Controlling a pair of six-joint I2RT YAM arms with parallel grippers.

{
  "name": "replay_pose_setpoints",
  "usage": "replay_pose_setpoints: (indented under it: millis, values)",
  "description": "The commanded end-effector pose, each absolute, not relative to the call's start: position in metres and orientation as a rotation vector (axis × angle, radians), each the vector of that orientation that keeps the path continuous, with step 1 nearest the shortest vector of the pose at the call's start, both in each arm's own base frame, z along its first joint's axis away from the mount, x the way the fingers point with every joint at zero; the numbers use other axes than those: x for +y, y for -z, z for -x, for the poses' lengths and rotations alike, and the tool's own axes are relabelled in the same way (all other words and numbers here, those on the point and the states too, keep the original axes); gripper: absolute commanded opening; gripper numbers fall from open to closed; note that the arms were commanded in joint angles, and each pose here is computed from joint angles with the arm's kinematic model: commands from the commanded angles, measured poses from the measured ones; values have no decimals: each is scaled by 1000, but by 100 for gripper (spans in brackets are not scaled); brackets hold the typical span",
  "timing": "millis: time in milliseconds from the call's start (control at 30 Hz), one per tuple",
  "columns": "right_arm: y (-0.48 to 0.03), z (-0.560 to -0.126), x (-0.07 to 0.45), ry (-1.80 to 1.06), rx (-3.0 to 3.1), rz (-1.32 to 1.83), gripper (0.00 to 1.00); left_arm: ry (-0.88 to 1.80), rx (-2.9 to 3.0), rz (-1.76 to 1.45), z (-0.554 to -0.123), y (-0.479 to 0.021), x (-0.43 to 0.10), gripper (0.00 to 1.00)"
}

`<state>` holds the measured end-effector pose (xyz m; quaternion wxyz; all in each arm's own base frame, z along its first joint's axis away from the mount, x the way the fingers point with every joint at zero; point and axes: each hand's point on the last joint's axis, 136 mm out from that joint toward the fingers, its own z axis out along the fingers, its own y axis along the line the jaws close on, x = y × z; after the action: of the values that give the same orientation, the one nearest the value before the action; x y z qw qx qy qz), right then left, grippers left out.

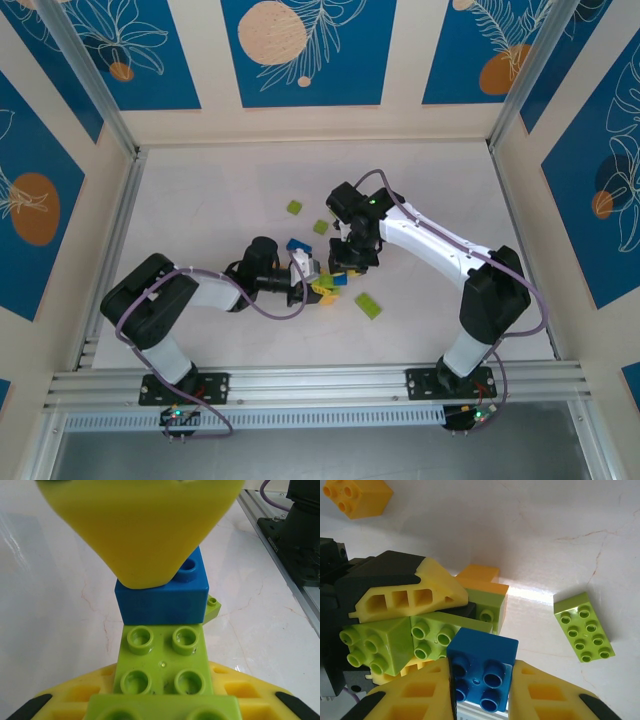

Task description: Assemble a carrot with lego

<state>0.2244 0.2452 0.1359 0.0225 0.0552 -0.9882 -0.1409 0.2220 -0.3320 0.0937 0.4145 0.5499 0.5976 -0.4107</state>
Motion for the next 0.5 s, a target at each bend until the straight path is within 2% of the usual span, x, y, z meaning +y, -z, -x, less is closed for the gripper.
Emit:
replay_pose_setpoints:
  millis: [0, 467]
  values:
    - [-111, -201, 225, 236, -2975, -178, 27, 1015, 1539, -1395, -223, -87, -332, 33]
    - [-82, -190, 220, 150, -2922, -192, 27, 1014, 1540, -1395, -222, -86, -332, 33]
